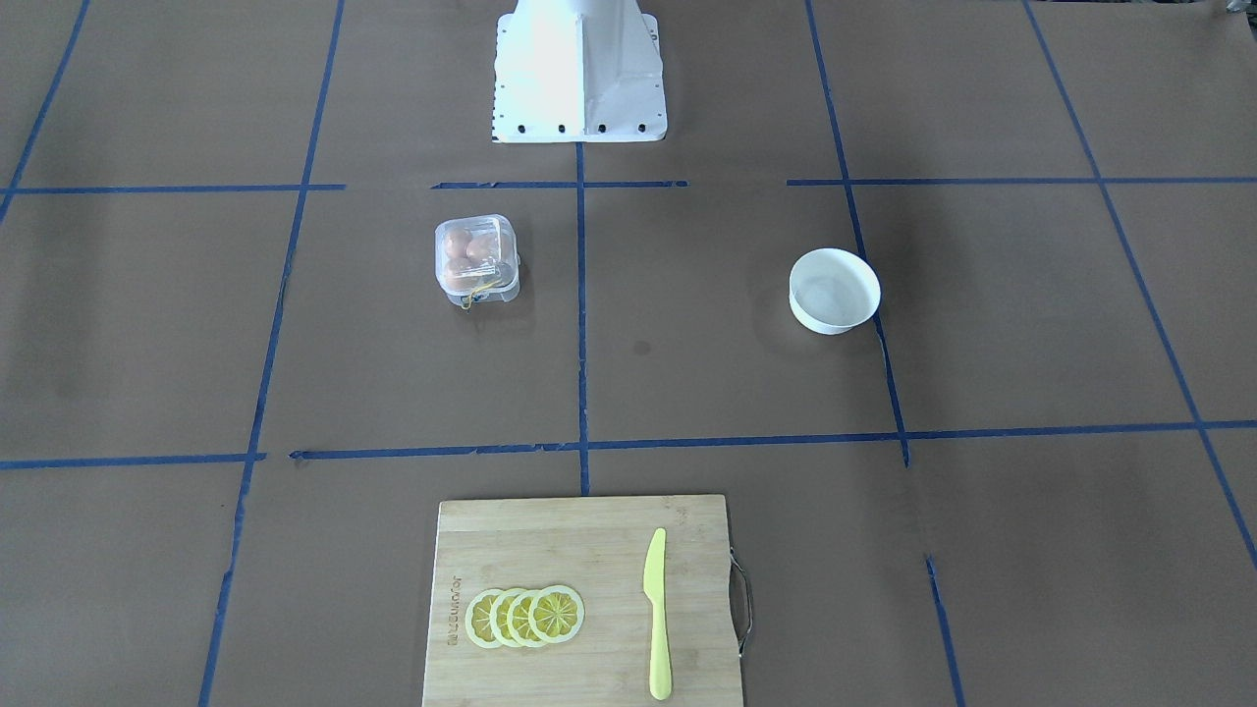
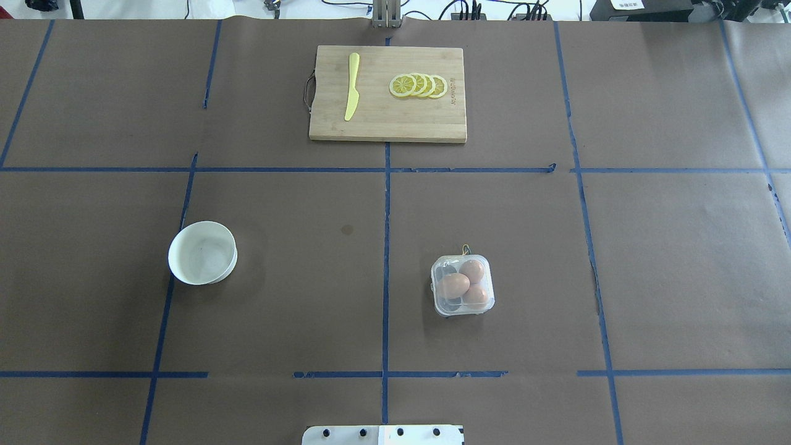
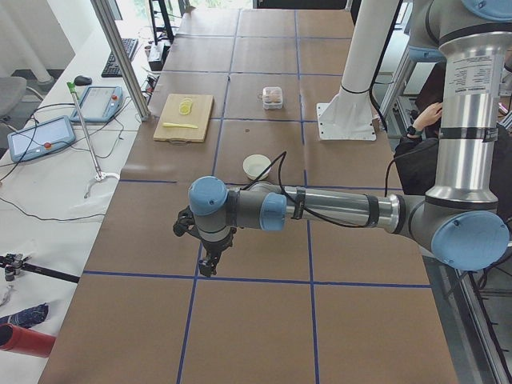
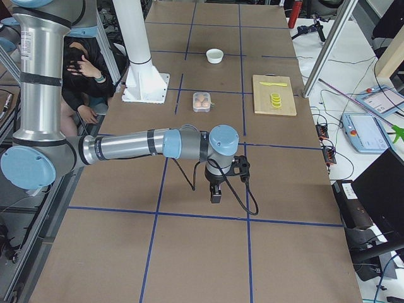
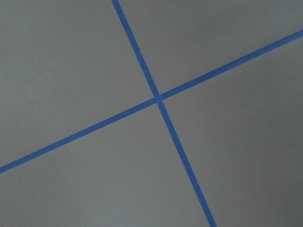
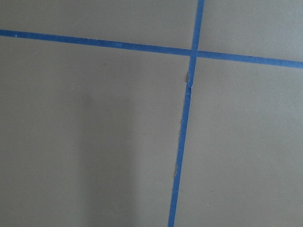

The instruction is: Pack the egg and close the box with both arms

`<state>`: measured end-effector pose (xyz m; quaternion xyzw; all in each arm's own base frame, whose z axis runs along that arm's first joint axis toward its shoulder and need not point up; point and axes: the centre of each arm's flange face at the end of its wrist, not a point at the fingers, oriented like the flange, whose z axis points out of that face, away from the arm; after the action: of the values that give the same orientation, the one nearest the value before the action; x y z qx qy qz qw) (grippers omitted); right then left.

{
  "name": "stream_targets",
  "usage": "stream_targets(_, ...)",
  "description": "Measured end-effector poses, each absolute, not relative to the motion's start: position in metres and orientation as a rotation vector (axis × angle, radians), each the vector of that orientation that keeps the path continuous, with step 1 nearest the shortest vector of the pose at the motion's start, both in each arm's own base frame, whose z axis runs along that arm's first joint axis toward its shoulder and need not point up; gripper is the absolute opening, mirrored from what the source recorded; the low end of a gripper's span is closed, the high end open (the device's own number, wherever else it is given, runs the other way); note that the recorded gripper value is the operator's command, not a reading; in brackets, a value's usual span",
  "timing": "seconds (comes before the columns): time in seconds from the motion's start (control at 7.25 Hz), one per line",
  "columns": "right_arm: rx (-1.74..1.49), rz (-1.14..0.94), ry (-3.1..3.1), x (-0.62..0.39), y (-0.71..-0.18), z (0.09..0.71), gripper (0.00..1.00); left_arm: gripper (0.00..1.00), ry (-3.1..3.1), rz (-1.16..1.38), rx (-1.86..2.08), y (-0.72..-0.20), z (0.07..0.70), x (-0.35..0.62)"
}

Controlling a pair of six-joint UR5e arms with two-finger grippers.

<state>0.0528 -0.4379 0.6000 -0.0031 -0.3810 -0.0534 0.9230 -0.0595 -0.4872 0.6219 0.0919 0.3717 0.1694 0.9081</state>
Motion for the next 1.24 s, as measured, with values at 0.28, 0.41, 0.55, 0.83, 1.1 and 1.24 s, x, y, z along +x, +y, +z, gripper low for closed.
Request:
stream_targets(0.28, -0.013, -0.076, -0.778, 0.069, -0.429, 0.612, 1.0, 1.0, 0.763, 0.311, 0.204, -0.485, 0.621, -0.079)
stream_targets(0.41, -0.02, -0.059, -0.776, 0.073, -0.424, 0.617, 1.0, 1.0, 0.747, 0.305, 0.205, -0.486, 0.621, -0.083)
stream_targets(0.55, -0.026, -0.049, -0.775, 0.076, -0.418, 0.623, 1.0, 1.0, 0.733, 0.303, 0.205, -0.487, 0.621, -0.085)
stream_targets(0.83, 0.002, -0.05, -0.773, 0.079, -0.408, 0.643, 1.0, 1.0, 0.724, 0.301, 0.204, -0.487, 0.622, -0.086)
stream_targets(1.1, 0.023, -0.046, -0.772, 0.082, -0.409, 0.66, 1.0, 1.0, 0.723, 0.299, 0.203, -0.486, 0.622, -0.087)
stream_targets(1.24, 0.025, -0.036, -0.774, 0.084, -0.409, 0.662, 1.0, 1.0, 0.723, 0.297, 0.202, -0.486, 0.622, -0.087)
